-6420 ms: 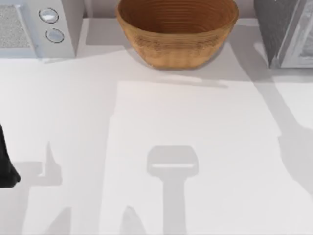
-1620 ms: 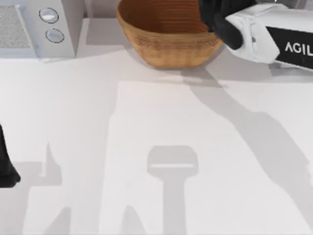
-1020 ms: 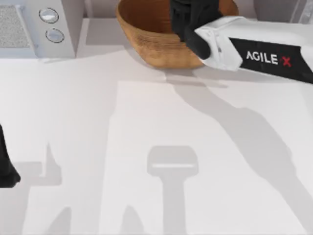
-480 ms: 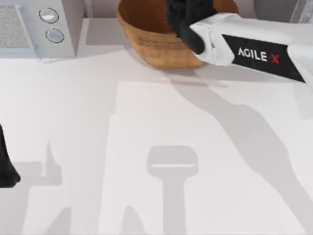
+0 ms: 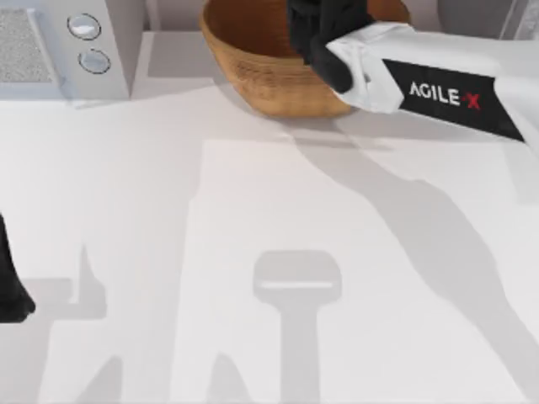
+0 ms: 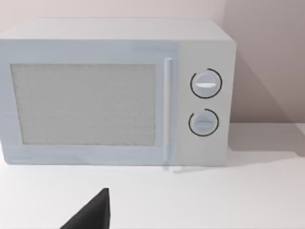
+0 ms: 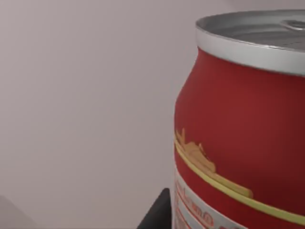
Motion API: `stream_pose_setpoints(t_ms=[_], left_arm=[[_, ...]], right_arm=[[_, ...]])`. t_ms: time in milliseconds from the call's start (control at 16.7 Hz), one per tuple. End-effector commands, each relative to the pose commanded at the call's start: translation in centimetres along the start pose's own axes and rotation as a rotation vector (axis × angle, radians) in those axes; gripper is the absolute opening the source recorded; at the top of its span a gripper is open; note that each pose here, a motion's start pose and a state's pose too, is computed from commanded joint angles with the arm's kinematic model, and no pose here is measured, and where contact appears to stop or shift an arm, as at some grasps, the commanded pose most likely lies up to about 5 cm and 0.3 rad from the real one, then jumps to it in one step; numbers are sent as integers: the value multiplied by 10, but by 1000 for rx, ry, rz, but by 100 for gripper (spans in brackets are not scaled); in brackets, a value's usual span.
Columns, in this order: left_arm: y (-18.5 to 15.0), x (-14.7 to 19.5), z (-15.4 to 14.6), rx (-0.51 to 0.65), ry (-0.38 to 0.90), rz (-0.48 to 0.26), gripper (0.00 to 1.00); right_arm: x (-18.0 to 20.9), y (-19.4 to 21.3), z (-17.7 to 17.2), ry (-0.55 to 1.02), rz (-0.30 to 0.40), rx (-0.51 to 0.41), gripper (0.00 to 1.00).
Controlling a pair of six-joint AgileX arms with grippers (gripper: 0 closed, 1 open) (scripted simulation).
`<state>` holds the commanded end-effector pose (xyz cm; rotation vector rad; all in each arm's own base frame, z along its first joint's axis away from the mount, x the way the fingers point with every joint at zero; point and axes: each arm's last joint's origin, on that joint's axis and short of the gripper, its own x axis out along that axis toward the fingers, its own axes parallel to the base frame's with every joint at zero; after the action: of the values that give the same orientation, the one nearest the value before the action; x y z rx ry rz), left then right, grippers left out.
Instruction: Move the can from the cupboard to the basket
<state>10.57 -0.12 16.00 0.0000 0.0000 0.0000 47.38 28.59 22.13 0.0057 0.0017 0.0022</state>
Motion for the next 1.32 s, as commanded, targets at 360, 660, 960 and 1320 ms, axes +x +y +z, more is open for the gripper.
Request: stream_pose_setpoints(t_ms=[360,660,960,1320], left_arm=[[0,0,0,0,0,0,100],[0,0,0,0,0,0,100],[0,0,0,0,0,0,100],[0,0,0,0,0,0,100]], right_arm=[[0,0,0,0,0,0,90],[0,0,0,0,0,0,100],[0,0,0,0,0,0,100],[0,0,0,0,0,0,100]])
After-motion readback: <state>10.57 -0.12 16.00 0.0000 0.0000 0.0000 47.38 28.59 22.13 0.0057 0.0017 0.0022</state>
